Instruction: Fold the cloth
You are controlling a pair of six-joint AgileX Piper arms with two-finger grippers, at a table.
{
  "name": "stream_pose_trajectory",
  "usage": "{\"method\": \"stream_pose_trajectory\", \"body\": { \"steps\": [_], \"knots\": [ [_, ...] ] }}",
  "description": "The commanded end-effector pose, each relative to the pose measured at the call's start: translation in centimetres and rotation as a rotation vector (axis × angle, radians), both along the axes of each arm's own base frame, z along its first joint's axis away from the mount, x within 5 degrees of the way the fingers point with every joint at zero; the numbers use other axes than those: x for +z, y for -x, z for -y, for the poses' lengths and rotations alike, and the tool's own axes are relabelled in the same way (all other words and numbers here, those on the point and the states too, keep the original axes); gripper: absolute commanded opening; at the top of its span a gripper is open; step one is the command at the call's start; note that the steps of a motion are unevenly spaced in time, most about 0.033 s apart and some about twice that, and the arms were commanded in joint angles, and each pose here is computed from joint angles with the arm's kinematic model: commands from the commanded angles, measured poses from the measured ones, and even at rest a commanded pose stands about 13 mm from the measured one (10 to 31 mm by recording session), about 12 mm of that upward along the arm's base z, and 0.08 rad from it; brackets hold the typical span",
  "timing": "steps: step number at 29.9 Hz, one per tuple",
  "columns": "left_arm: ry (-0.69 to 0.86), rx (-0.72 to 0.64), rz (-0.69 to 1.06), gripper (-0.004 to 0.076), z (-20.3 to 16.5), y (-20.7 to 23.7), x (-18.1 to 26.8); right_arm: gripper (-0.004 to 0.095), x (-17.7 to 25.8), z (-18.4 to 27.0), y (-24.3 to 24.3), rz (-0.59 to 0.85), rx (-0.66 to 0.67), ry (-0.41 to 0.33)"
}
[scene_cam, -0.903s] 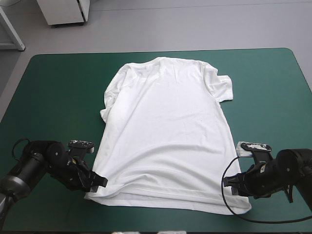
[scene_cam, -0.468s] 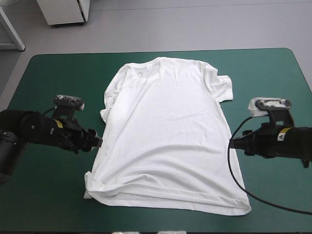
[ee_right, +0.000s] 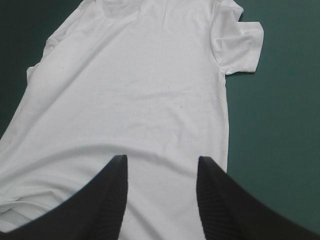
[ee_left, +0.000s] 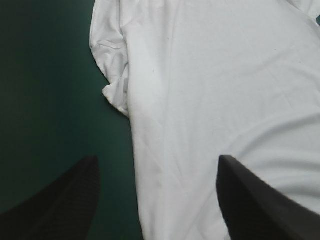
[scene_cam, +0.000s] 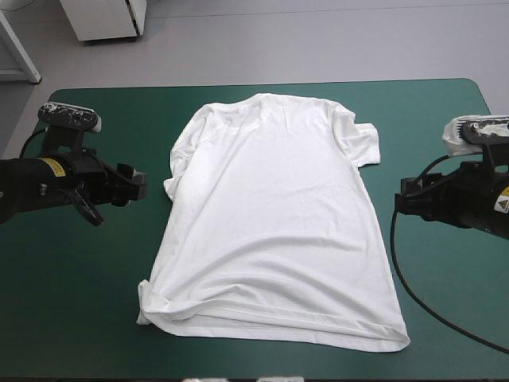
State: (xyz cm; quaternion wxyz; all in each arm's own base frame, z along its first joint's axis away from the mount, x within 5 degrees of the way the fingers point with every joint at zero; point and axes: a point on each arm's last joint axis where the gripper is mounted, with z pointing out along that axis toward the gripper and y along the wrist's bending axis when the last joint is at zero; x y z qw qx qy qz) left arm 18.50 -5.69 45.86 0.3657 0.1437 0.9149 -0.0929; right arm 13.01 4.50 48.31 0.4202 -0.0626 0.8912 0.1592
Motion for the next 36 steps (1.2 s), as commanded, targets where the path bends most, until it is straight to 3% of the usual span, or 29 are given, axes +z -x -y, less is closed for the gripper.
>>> {"method": "stream_pose_trajectory", "body": {
  "steps": [1,14,25,36],
  "knots": [
    [-0.003,0.011,-0.029,0.0476,0.0,0.2,0.0,0.0414,0.8,0.2,0.4,0.038,-0.010,-0.014],
    [-0.075,0.056,-0.492,0.0456,0.1,0.3,-13.7,0.0414,0.6,0.3,-0.1,0.023,-0.031,0.000],
    [-0.067,0.099,-0.649,0.0455,-0.1,2.2,-21.0,0.0414,-0.2,-0.2,-2.0,-0.030,-0.026,0.004],
    [-0.100,0.110,-0.746,0.0325,-0.2,2.4,-25.1,0.0414,-0.5,-0.5,-2.8,-0.054,-0.021,0.004]
  ]
}}
